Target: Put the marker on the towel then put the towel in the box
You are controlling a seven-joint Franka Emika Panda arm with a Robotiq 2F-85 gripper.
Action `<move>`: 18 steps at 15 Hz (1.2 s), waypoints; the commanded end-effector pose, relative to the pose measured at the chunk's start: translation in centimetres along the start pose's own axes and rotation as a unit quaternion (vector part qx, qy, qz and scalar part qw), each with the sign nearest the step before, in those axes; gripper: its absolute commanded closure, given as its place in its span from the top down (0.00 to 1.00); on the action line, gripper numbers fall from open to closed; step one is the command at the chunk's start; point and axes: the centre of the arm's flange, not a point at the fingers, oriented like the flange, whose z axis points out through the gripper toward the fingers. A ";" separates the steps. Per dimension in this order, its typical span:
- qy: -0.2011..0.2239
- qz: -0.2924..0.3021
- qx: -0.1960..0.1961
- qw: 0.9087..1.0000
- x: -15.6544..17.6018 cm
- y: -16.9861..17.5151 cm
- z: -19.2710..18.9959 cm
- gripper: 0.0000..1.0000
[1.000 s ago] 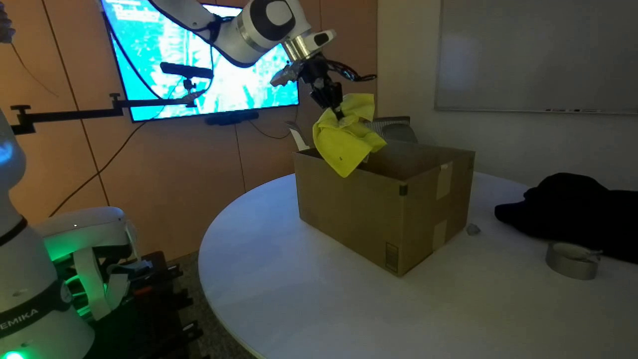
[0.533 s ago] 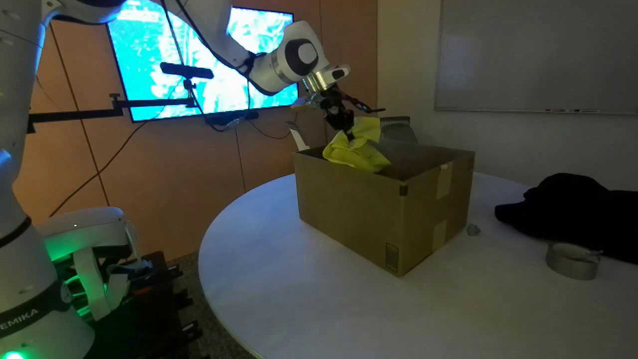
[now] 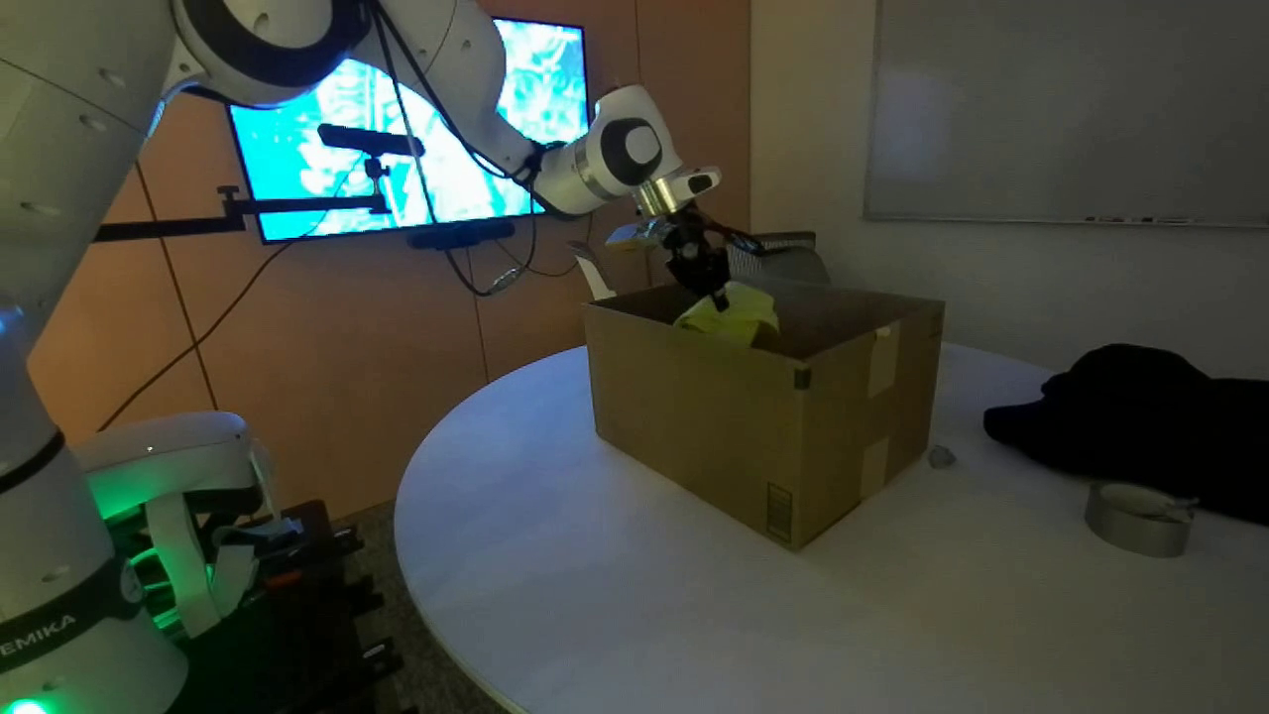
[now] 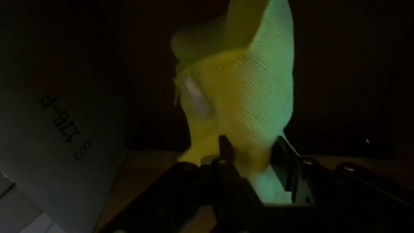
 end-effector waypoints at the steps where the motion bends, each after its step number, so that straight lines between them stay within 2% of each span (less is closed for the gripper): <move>1: -0.007 -0.028 -0.002 1.000 1.3 1.5 -1.1 0.69; 5: -0.011 -0.048 -0.001 0.999 -0.7 4.7 -3.7 0.98; 6: -0.014 -0.047 0.000 0.999 -1.7 5.9 -4.9 1.00; 12: -0.072 -0.029 0.006 0.997 -9.9 10.4 -10.0 1.00; 18: -0.114 -0.008 0.019 0.993 -19.5 10.9 -13.1 1.00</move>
